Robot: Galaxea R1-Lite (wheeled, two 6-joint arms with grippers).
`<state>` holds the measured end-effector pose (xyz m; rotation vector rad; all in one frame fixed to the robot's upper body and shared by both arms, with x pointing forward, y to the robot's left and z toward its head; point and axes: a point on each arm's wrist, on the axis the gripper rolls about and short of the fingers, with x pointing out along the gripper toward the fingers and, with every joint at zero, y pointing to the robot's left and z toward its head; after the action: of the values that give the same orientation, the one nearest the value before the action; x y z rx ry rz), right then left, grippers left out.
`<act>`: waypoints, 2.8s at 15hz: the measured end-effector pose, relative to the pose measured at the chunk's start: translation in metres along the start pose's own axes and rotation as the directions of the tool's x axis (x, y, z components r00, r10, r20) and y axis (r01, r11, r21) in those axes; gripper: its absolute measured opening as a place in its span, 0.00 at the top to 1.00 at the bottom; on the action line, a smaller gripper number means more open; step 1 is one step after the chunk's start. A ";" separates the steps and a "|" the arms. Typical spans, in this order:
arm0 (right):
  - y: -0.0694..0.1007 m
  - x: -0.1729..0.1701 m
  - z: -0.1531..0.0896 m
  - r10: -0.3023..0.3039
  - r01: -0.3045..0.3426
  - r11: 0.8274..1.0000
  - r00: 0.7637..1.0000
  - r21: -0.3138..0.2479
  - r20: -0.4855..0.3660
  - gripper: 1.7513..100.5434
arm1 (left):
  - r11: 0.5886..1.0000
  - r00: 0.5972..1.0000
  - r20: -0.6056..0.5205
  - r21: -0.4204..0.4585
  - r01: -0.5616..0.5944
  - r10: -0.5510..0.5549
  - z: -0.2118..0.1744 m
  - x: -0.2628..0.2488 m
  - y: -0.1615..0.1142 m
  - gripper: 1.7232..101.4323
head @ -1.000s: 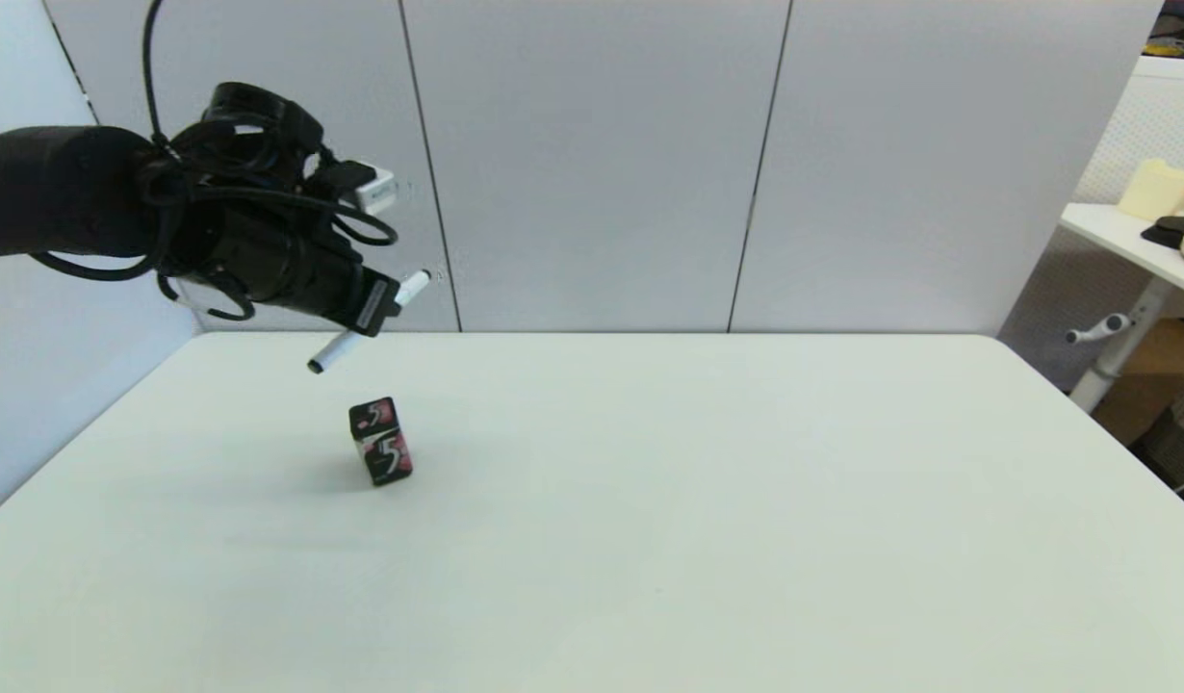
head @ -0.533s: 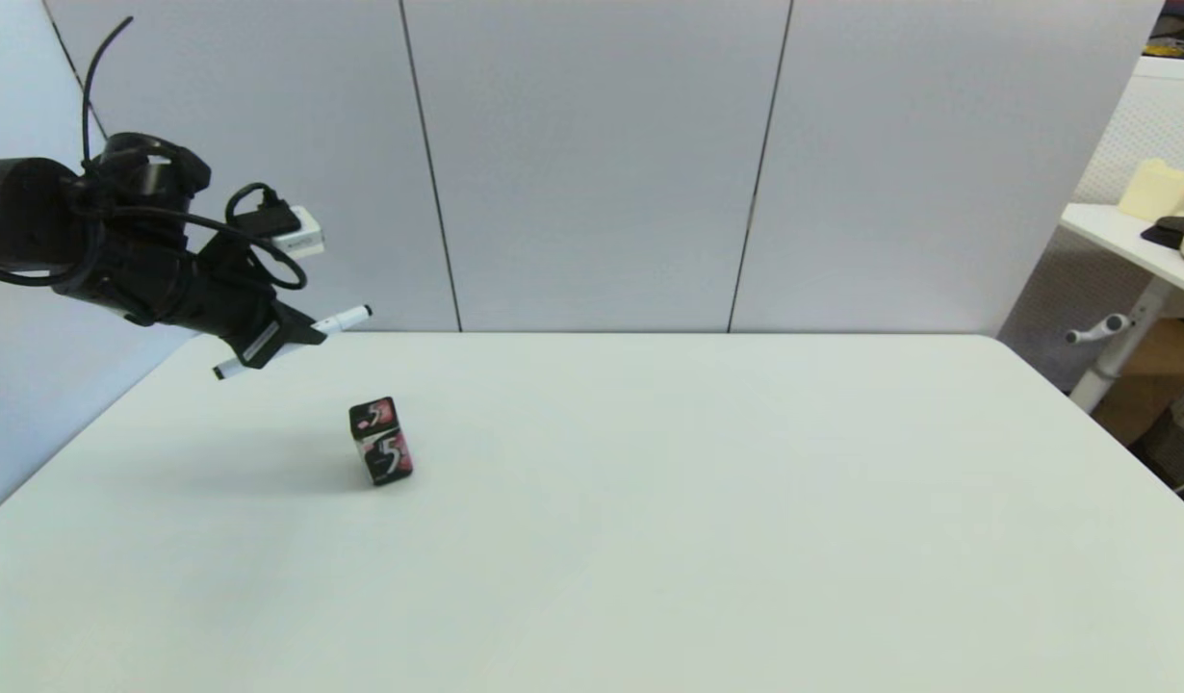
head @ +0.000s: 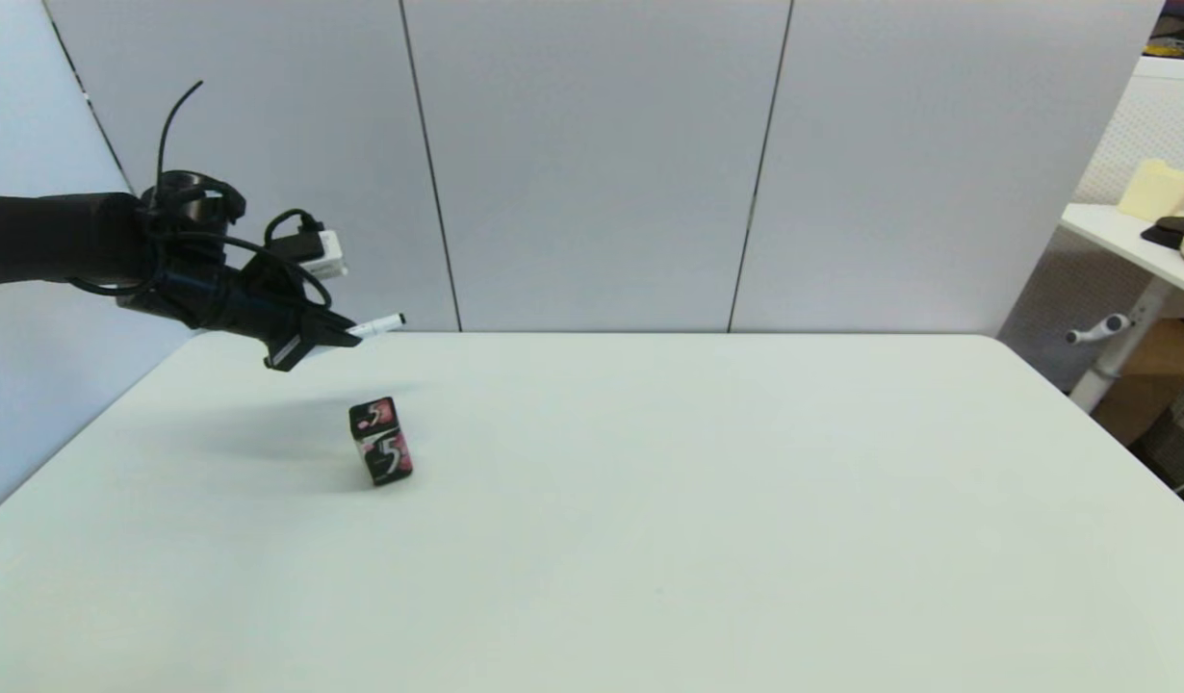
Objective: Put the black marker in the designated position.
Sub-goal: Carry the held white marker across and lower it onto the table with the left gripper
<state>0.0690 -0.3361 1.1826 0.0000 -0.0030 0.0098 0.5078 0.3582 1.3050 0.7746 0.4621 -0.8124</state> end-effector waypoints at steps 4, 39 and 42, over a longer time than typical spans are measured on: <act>0.000 0.000 0.000 0.000 0.000 1.000 1.000 0.000 0.000 0.03 | 0.988 0.989 0.041 0.068 0.137 -0.140 0.005 0.025 -0.005 0.90; 0.000 0.000 0.000 0.000 0.000 1.000 1.000 0.000 0.000 0.03 | 0.944 0.944 0.057 0.074 0.321 -0.325 0.014 0.076 -0.033 0.90; 0.000 0.000 0.000 0.000 0.000 1.000 1.000 0.000 0.000 0.03 | 0.944 0.944 0.056 0.074 0.320 -0.325 0.014 0.075 -0.033 0.90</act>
<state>0.0690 -0.3361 1.1826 0.0004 -0.0026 0.0102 0.5290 0.2977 1.2516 0.7373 0.5120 -1.1609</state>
